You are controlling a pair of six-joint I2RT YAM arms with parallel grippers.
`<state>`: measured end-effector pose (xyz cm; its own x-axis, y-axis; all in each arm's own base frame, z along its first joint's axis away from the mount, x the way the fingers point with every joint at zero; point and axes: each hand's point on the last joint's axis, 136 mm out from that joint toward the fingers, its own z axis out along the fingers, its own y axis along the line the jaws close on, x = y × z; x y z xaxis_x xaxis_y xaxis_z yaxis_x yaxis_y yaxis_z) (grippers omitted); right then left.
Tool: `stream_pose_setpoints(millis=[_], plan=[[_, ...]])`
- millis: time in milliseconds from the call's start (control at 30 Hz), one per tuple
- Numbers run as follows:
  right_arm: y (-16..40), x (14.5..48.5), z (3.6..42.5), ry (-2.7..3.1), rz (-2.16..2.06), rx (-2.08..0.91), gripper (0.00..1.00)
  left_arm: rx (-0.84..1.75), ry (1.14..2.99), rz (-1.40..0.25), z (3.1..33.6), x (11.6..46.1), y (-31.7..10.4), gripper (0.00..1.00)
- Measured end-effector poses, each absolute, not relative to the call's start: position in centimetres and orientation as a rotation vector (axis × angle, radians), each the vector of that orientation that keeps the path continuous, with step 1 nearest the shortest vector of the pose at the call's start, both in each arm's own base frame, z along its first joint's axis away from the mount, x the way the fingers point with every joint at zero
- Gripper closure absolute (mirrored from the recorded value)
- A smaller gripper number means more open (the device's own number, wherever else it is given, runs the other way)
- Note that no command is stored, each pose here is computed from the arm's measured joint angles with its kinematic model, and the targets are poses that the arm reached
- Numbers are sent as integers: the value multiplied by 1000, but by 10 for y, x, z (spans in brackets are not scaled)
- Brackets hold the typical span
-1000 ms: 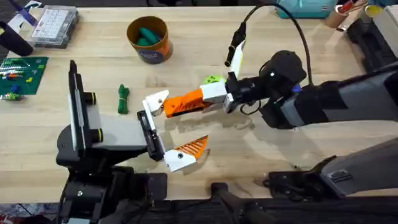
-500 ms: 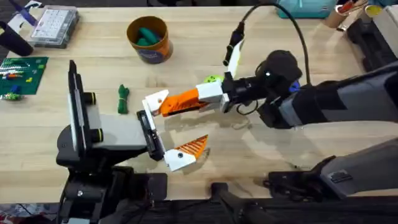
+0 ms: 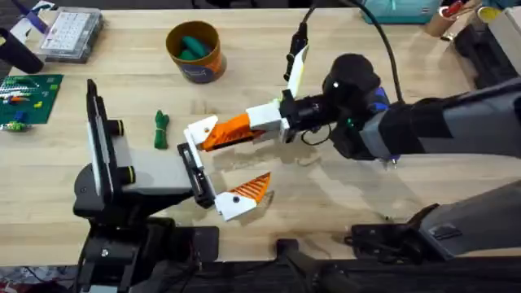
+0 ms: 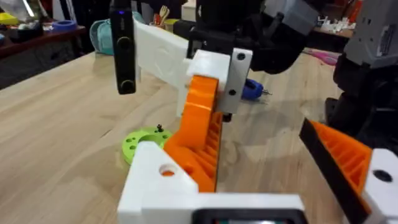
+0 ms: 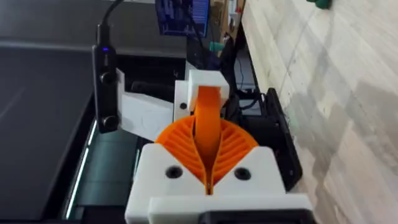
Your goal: Pick up the gripper from the table and insert it into the empty holder that is missing its gripper. Then pick up a screw, insert it into the mounting hole, and use the screwdriver to tighten it. Finally, clean up the table by picking up the vegetable and placing it into the bucket.
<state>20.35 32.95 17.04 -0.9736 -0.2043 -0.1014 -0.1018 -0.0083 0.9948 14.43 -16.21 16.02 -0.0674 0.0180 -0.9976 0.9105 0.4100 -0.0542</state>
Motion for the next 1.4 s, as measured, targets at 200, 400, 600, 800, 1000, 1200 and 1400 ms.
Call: stream_pose_setpoints(millis=[200,400,600,800,1000,1200,1400], plan=[[335,208,171,-2167,-2117,394,986,873,1453,-910,160,146,-161,10],[338,210,173,-2174,-2103,456,986,863,1456,-897,160,149,-160,10],[339,211,174,-2179,-2111,501,987,861,1456,-892,160,149,-159,10],[342,216,171,-2166,-2094,510,985,862,1458,-902,160,148,-160,10],[343,218,171,-2141,-2087,534,985,869,1456,-911,160,147,-161,10],[343,218,172,-2125,-2081,547,985,872,1454,-913,160,146,-161,10],[342,217,172,-2120,-2079,549,986,878,1450,-915,160,145,-161,10]])
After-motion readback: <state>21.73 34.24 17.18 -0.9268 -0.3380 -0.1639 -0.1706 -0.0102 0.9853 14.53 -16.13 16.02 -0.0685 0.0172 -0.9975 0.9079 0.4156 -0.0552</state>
